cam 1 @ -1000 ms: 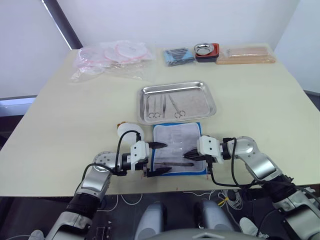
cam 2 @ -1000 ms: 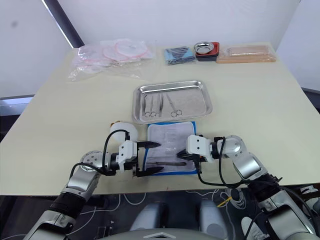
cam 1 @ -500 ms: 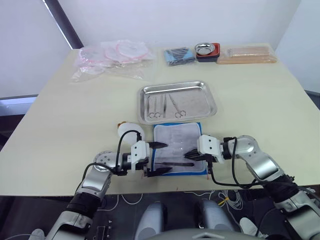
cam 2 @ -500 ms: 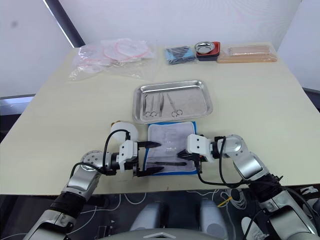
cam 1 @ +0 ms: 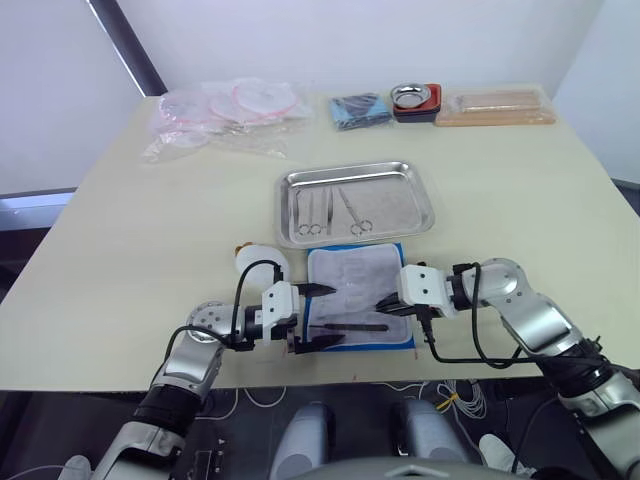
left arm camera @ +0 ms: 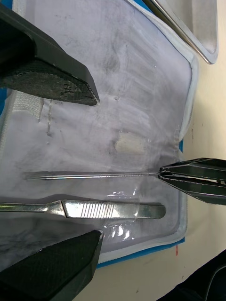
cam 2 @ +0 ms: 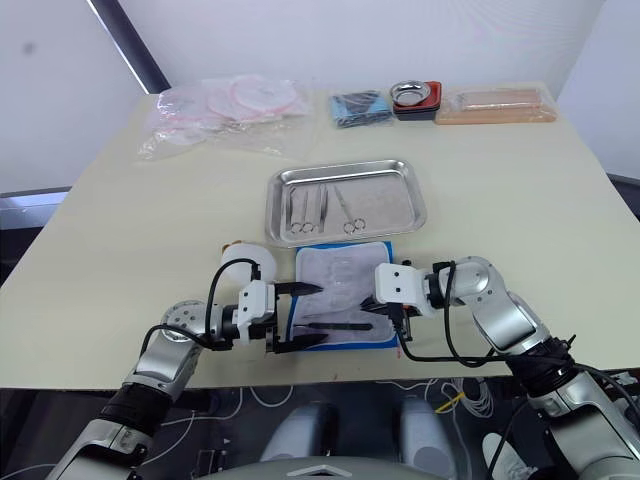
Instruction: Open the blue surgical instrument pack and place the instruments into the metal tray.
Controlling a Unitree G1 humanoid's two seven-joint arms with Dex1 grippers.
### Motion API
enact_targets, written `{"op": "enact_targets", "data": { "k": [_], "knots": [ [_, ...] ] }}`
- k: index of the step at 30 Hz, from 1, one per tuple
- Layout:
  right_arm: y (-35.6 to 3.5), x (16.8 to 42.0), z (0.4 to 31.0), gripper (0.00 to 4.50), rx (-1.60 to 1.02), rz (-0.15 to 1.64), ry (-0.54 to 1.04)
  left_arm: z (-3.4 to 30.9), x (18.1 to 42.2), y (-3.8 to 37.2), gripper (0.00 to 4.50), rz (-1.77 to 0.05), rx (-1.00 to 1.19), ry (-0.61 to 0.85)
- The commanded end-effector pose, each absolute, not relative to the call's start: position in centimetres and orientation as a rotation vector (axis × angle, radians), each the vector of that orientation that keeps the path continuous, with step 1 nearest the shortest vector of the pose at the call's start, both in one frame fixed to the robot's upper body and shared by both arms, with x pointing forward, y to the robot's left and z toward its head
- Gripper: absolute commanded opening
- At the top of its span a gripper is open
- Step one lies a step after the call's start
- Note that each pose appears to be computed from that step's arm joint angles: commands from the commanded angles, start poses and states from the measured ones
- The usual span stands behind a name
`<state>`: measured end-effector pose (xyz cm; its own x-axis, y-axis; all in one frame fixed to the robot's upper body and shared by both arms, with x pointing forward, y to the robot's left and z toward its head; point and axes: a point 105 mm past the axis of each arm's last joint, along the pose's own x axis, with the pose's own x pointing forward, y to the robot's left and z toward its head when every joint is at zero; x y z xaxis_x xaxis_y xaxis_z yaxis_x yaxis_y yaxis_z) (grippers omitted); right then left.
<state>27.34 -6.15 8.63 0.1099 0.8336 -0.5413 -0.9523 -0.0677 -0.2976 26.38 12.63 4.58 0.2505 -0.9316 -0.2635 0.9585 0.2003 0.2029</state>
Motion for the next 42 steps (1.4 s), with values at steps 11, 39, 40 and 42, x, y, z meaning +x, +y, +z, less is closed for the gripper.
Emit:
{"op": "enact_targets", "data": {
  "k": [11, 39, 40, 42],
  "knots": [
    [-8.0, 27.0, 11.6, 0.04, -0.818, 1.465, 0.173, -1.2, 24.6, 15.2, 4.50, -1.274, 0.343, 0.388],
    [-16.9, 27.9, 14.8, 0.04, -0.834, 1.288, 0.220, -1.1, 24.7, 15.1, 4.50, -1.292, 0.351, 0.387],
    [-16.9, 28.0, 15.1, 0.04, -0.806, 1.276, 0.211, -1.1, 24.7, 15.1, 4.50, -1.292, 0.351, 0.387],
    [-16.6, 28.5, 15.5, 0.04, -0.727, 1.246, 0.189, -1.1, 24.7, 15.1, 4.50, -1.293, 0.352, 0.387]
  ]
}}
